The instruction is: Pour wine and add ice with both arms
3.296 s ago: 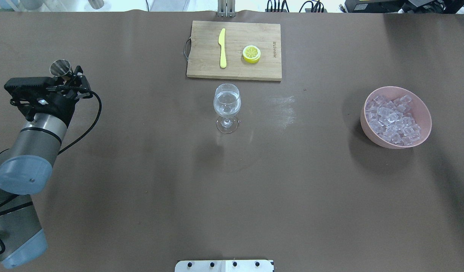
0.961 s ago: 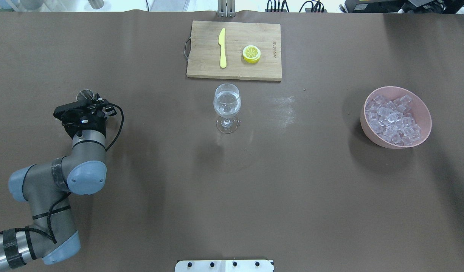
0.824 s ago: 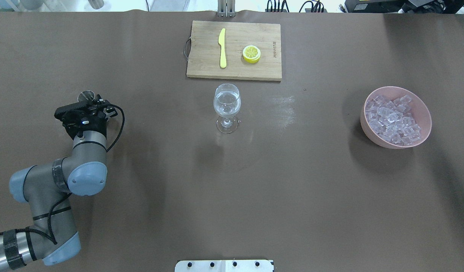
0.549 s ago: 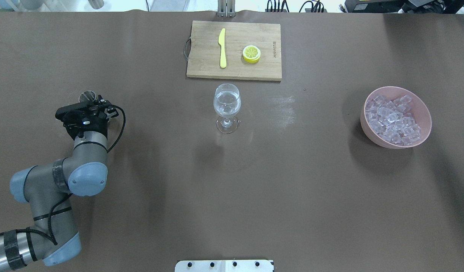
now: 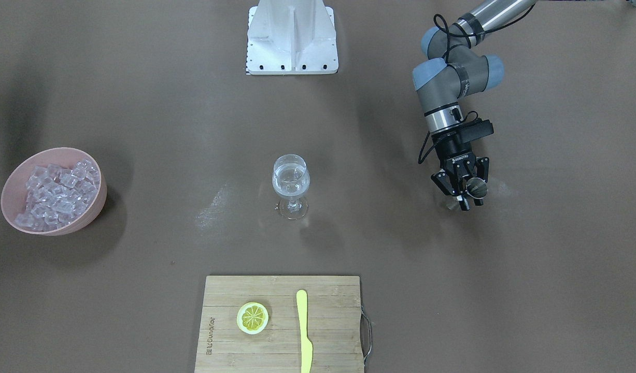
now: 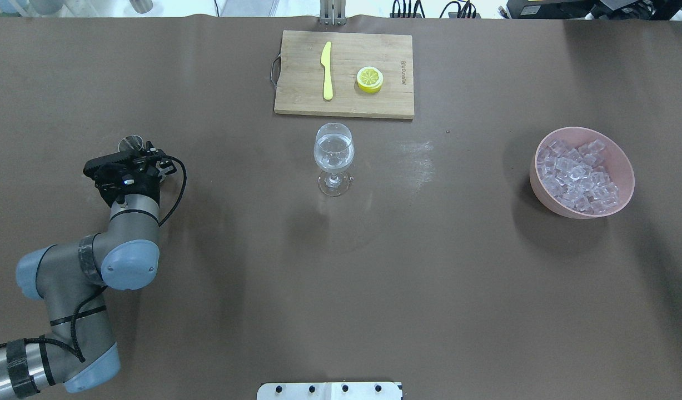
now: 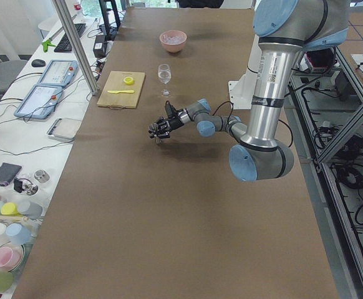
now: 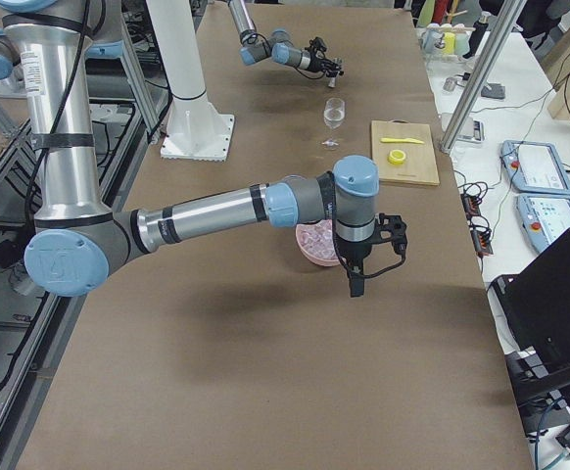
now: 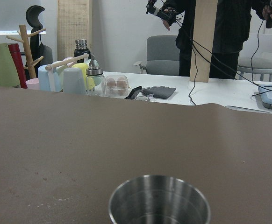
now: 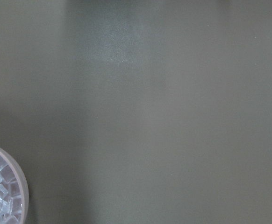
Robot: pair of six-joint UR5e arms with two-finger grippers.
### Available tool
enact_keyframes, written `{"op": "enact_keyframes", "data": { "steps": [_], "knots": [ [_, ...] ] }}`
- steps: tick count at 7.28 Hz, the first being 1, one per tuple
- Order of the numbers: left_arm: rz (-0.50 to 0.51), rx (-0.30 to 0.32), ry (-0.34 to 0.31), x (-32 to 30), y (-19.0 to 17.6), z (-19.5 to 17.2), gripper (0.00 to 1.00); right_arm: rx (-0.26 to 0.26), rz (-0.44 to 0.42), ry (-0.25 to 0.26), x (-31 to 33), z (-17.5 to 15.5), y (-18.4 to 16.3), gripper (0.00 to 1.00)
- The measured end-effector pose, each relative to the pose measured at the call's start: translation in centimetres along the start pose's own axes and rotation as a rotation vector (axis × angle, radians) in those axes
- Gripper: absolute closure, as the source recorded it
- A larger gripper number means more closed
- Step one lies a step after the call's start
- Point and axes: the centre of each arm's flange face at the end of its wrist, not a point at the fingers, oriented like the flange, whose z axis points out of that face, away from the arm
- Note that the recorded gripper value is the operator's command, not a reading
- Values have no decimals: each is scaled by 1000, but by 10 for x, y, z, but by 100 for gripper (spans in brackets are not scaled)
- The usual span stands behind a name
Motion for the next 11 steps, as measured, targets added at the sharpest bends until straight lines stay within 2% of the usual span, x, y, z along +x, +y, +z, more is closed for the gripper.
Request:
{"op": "enact_keyframes", "data": {
  "steps": [1, 2, 6, 8, 11],
  "knots": [
    [2, 0, 1, 0, -1, 0, 16, 1, 0, 0, 0, 0, 0, 0],
    [5, 0, 1, 0, 0, 0, 2, 0, 0, 0, 0, 0, -1, 0],
    [43, -3, 13, 2, -7, -6, 2, 1, 0, 0, 0, 0, -2, 0],
    [65, -4, 38, 5, -25, -20, 2, 0, 0, 0, 0, 0, -3, 0],
    [109, -46, 91, 1, -58, -49, 2, 2, 0, -1, -1, 0, -4, 0]
  ]
}}
